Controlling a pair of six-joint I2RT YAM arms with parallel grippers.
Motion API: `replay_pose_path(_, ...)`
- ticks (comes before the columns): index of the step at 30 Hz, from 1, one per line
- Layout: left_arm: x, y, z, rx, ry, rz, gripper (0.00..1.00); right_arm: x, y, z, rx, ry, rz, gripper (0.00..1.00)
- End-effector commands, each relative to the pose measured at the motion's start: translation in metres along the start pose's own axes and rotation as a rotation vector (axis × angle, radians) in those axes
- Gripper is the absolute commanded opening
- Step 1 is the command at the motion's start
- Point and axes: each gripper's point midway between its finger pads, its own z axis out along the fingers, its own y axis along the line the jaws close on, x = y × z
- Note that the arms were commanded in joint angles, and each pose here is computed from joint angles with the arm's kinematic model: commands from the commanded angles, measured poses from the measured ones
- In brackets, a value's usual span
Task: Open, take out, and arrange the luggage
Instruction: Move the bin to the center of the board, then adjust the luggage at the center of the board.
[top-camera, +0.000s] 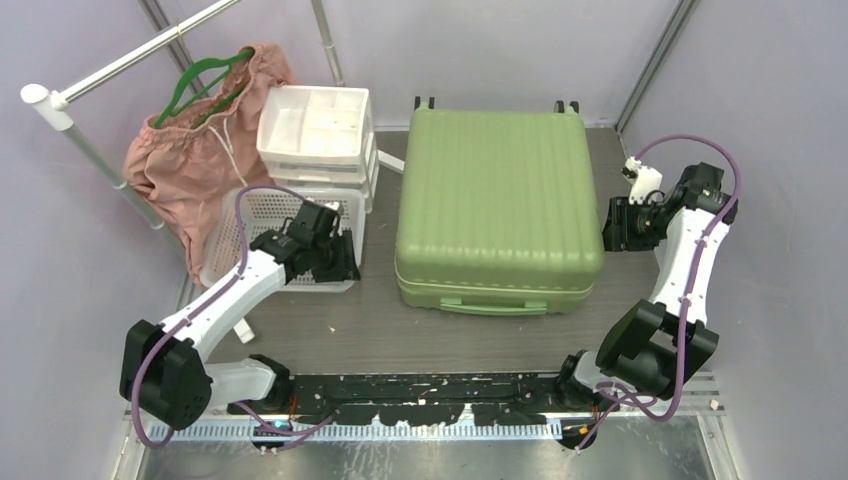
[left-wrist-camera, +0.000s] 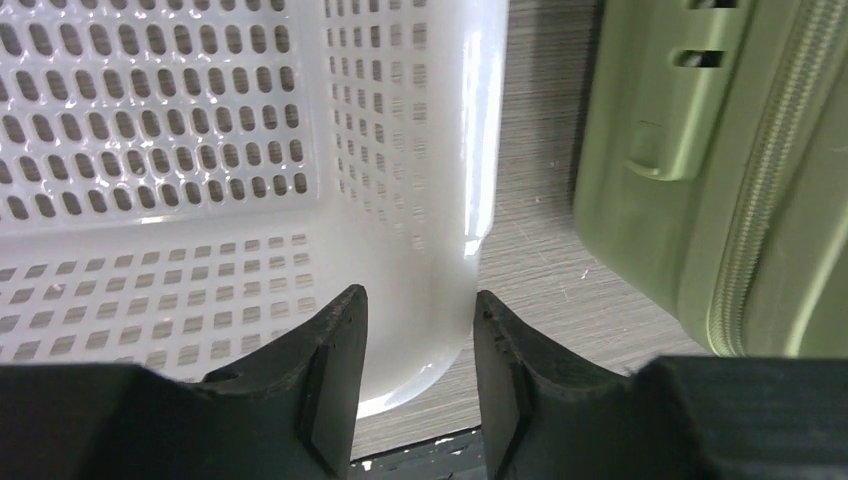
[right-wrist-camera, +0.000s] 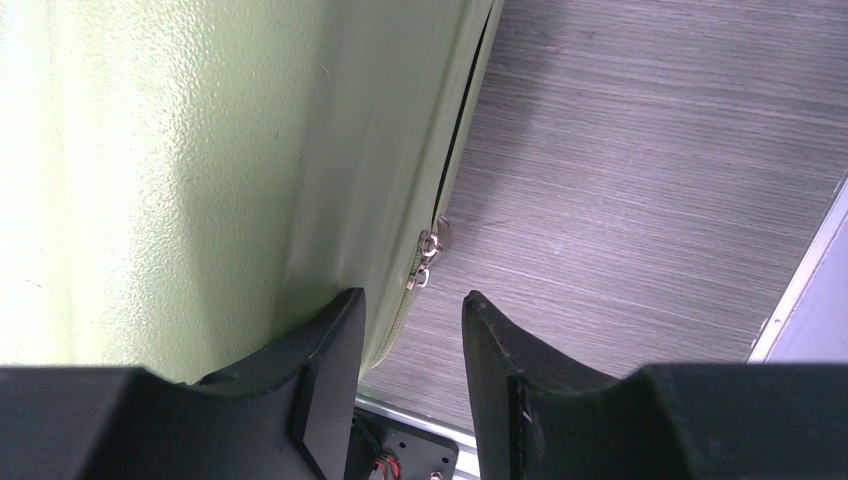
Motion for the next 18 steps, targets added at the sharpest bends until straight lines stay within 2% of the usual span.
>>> replay_pose_path(1,-0.016,0.026,-0.02,-0.099,-0.051,-0.002,0.46,0.001,0.052,-0.009,-0.167,-0.032,0.025,0.48)
replay_pose_path(8,-0.028,-0.011,-0.056,0.06,-0.06,-0.017,0.57,0.003,0.043,-0.011,-0.106,-0.019,0.04,0.48)
replay_pose_path(12,-0.028,-0.029,-0.078,0.147,-0.038,0.0,0.58,0.002,0.042,-0.014,-0.082,-0.019,0.031,0.47)
replay_pose_path(18,-0.039,-0.054,-0.105,0.271,-0.093,0.022,0.57,0.015,0.066,-0.01,-0.134,0.05,-0.062,0.47)
